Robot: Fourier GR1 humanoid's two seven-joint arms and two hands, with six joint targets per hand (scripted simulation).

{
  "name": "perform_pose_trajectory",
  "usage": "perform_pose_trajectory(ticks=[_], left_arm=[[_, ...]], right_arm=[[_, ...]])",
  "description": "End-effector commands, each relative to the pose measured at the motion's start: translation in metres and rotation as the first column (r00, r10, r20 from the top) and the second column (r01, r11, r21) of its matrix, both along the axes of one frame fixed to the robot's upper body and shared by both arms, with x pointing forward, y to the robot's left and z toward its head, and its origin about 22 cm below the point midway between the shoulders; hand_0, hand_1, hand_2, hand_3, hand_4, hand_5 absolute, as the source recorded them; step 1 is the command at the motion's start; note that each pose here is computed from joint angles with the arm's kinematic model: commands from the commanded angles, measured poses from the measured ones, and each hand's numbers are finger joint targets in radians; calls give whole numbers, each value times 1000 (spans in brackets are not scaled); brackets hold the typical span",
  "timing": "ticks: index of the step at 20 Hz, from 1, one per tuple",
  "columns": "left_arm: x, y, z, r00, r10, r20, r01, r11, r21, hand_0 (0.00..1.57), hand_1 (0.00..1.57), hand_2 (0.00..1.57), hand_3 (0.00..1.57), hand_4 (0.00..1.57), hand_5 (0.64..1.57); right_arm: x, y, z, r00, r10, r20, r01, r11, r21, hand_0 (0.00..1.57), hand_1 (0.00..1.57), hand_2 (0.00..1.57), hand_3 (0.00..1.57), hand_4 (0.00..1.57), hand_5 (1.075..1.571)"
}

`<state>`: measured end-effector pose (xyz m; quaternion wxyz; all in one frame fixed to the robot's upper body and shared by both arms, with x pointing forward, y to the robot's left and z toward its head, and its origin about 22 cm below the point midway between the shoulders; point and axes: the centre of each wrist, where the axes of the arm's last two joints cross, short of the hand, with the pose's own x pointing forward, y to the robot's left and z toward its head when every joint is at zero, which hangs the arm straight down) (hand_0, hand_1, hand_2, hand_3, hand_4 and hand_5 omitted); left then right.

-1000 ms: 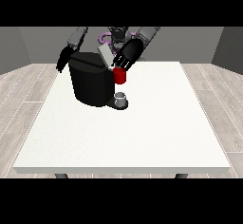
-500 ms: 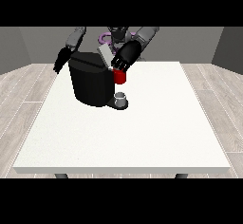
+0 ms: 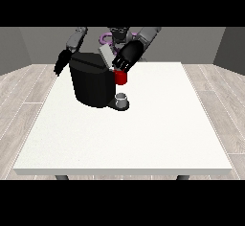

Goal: Insert the coffee pod into the coffee machine and close the lid

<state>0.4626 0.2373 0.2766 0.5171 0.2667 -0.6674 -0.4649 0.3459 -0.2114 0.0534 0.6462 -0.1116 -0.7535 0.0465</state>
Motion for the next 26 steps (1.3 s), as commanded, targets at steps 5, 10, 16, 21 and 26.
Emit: perform_pose_trajectory(ticks=[5,10,16,21,26], left_arm=[[0,-18,3,999,-3,50,-4,992,128,1209,1209,1228,1132,0,1571],[-4,23,-1,991,28,130,-49,986,161,1162,1162,1190,1068,0,1571],[0,7,0,993,43,111,-55,992,110,1117,1117,1136,985,0,1571],[-3,24,27,979,50,198,-62,997,56,1206,1206,1179,956,0,1571],[0,-1,10,983,-12,183,-3,997,81,1212,1212,1186,971,0,1571]], right_arm=[[11,7,12,1000,-1,8,1,1000,-12,0,0,0,0,141,1571],[-3,1,6,999,21,35,-19,999,-35,0,0,0,0,0,1571],[-4,10,-2,1000,13,6,-13,1000,-15,0,0,0,0,0,1571],[4,16,24,998,42,46,-41,999,-22,0,0,0,0,0,1571],[12,5,27,1000,-1,24,2,1000,-21,0,0,0,0,61,1571]])
